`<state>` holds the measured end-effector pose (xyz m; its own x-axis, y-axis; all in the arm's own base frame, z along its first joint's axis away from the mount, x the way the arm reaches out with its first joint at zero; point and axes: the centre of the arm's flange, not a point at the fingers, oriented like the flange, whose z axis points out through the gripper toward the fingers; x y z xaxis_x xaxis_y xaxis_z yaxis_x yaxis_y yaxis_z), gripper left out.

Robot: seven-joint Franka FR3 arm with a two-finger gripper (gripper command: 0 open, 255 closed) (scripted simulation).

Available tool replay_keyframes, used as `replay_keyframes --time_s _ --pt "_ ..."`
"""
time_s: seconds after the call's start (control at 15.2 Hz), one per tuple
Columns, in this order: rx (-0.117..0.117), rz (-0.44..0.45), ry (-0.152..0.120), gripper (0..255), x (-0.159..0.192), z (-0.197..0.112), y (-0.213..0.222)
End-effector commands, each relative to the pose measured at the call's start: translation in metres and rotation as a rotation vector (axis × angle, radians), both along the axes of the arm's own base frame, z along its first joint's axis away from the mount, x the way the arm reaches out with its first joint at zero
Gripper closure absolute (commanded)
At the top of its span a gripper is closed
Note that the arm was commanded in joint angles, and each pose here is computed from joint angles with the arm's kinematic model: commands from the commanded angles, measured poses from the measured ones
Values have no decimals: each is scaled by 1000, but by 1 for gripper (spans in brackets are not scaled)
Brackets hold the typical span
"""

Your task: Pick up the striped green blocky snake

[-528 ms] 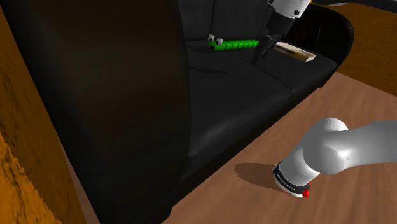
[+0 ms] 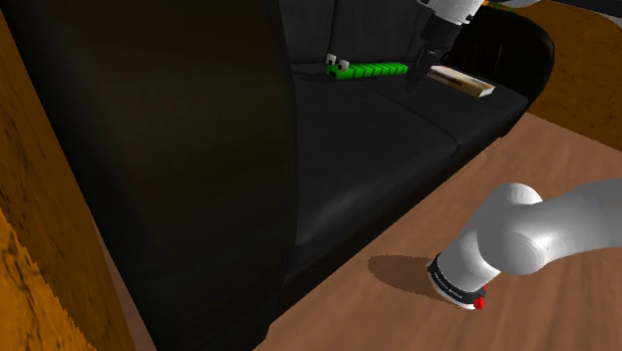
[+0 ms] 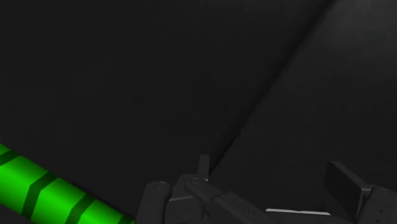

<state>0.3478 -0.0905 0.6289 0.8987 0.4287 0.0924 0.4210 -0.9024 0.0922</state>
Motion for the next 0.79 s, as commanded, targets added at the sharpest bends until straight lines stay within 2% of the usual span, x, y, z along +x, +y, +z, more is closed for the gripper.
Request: replay_keyframes --time_s 0.0,0.4,0.73 --pt "-11 123 5 0 14 1 -22" --pt "-37 459 16 0 70 8 -80" --pt "-58 740 26 0 129 14 -112"
